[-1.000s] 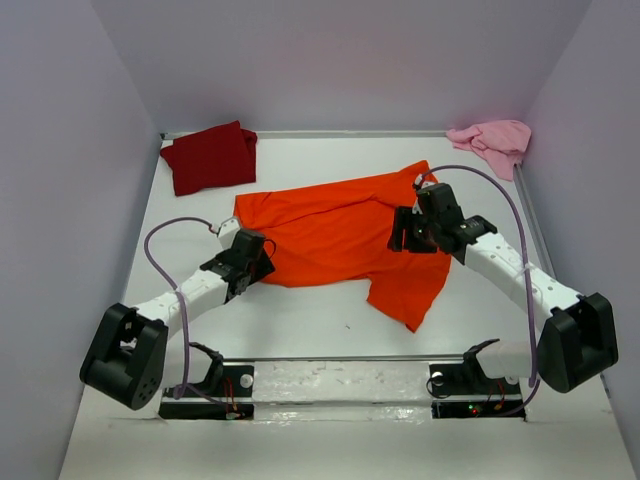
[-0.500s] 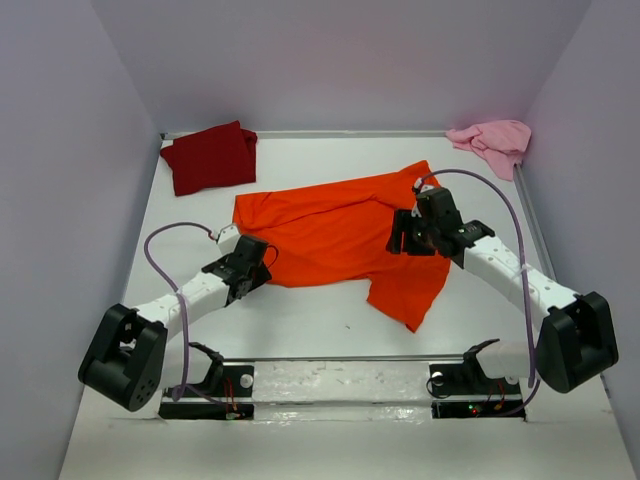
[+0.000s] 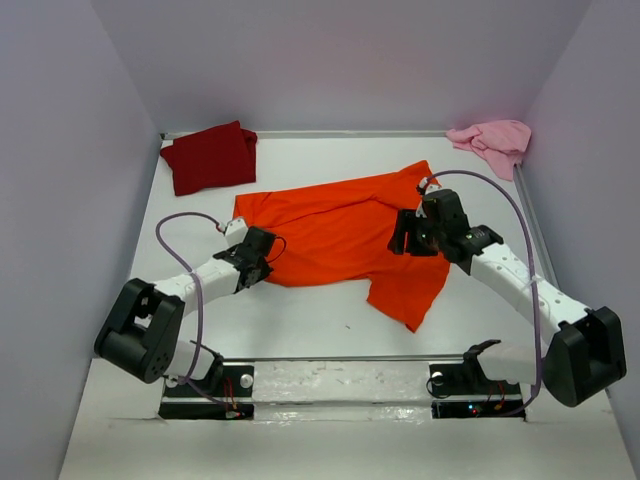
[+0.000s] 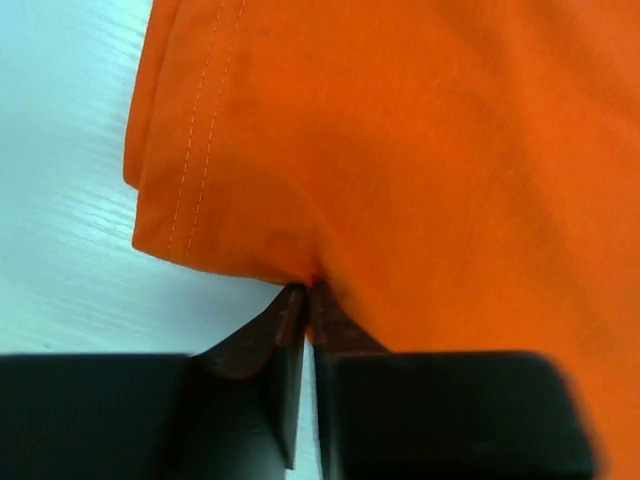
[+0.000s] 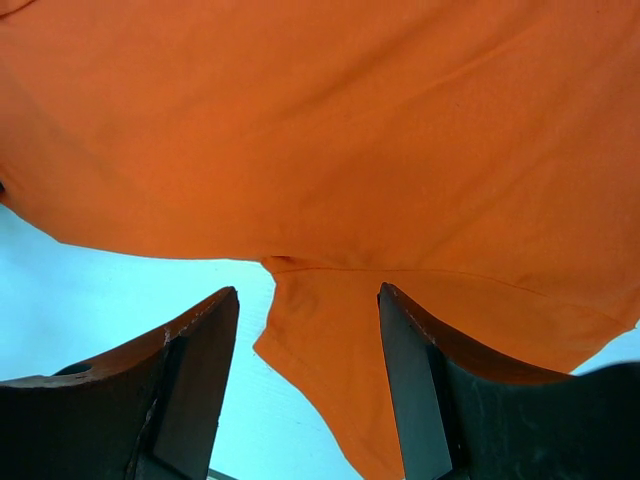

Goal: Fold and stack the t-shirts
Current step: Fold the tshirt

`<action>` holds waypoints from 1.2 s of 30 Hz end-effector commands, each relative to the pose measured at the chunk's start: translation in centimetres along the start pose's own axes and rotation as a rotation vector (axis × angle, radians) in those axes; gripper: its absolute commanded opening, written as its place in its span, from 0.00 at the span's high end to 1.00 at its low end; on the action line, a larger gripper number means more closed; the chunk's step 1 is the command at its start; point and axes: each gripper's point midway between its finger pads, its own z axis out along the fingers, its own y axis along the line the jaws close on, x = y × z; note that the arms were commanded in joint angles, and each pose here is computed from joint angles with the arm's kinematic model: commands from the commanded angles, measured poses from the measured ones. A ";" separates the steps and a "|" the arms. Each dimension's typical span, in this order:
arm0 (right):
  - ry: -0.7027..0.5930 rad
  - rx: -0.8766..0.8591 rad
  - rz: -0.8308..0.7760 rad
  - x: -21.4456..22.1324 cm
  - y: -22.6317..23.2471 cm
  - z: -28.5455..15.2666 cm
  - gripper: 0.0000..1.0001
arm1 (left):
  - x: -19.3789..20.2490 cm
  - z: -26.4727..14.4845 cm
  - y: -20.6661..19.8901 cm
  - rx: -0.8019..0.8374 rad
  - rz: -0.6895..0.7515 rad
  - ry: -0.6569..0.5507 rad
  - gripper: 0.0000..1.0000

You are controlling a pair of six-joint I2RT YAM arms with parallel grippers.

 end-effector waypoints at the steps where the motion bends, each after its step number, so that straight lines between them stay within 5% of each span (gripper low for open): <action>1: -0.060 -0.044 0.002 -1.4 0.9 -0.8 0.36 | -1.5 0.5 -1.4 0.003 0.008 -0.038 0.91; 3: -0.057 -0.048 -0.001 -1.4 1.0 -0.7 0.36 | -1.9 0.7 -1.9 0.003 0.016 -0.039 1.00; 9: -0.041 -0.047 0.001 -0.9 0.8 -0.4 0.36 | -3.3 -0.1 -3.3 0.041 0.036 -0.063 1.00; 21: 0.019 -0.034 0.011 0.5 0.4 1.9 0.37 | -13.0 -3.4 -9.3 0.065 0.124 -0.227 1.00; 28: 0.036 -0.043 0.007 0.8 0.5 2.4 0.37 | -14.1 0.7 -11.5 -0.026 0.237 -0.204 0.99; 30: 0.039 -0.043 0.001 0.9 0.5 2.5 0.37 | -13.9 1.4 -11.7 -0.032 0.257 -0.189 0.91; 34: 0.050 -0.048 -0.001 1.1 0.5 2.8 0.37 | -13.8 2.2 -11.7 -0.031 0.263 -0.188 0.52; 36: 0.060 -0.056 -0.002 1.3 0.6 2.9 0.37 | -13.8 2.3 -11.3 -0.033 0.261 -0.187 0.41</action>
